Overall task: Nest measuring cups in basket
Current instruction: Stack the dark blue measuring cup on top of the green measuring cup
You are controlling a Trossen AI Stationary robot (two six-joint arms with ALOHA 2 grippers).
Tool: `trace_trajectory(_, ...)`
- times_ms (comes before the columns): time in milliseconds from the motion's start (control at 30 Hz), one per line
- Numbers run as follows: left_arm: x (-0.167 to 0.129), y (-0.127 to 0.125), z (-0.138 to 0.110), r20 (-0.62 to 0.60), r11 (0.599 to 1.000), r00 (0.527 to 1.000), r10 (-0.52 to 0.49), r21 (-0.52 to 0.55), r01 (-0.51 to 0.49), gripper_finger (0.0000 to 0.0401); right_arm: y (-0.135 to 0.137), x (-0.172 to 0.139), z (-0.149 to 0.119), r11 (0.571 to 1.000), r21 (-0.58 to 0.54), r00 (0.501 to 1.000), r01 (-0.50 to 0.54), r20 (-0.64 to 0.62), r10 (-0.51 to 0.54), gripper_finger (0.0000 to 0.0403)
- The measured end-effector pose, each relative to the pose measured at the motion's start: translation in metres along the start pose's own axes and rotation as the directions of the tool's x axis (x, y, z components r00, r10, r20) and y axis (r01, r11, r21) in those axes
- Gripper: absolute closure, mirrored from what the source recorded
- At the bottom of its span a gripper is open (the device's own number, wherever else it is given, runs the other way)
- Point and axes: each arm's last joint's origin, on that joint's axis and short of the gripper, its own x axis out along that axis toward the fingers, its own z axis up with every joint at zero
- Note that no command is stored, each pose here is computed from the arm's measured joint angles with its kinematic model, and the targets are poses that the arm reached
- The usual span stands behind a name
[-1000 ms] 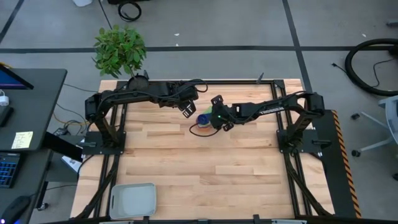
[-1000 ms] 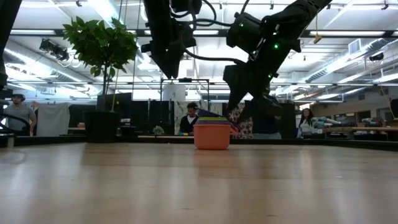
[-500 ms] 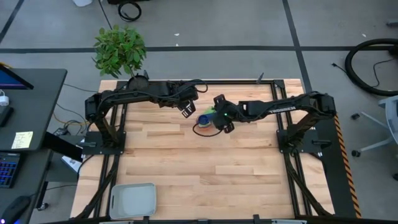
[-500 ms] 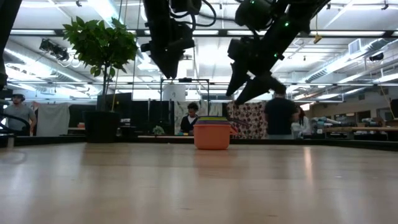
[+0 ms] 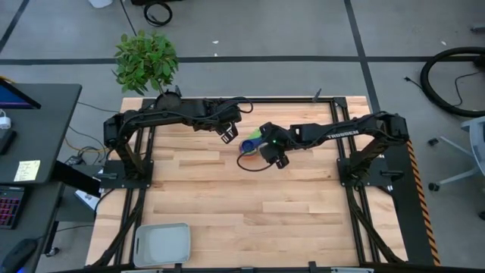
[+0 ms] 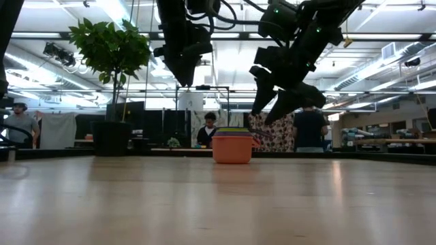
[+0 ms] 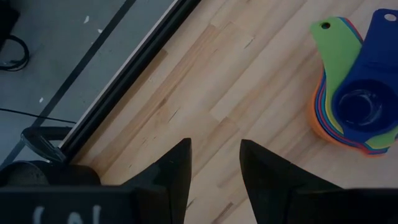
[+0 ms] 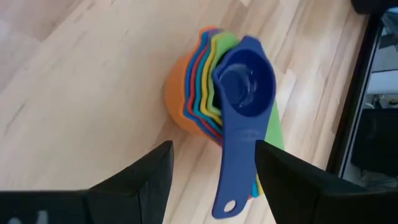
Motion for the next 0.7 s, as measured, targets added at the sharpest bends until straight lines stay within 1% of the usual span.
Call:
trace_trajectory(267,0.0,0.0,0.0,0.004,1.0,1.0,-0.001,-0.002,0.001,0.026,0.0,0.008,-0.014,0.999,0.025,1.0,0.028,-0.008,-0.028,0.0174)
trace_trajectory(400,0.0,0.0,0.0,0.004,1.0,1.0,-0.002,-0.003,0.002,0.026,0.001,0.012,-0.021,0.999,-0.006,0.999,0.033,-0.017,-0.033,0.0174)
trace_trajectory(700,0.0,0.0,0.001,0.005,1.0,1.0,-0.001,-0.003,0.002,0.026,-0.008,0.018,-0.032,0.991,0.031,0.992,0.127,0.014,-0.127,0.0174)
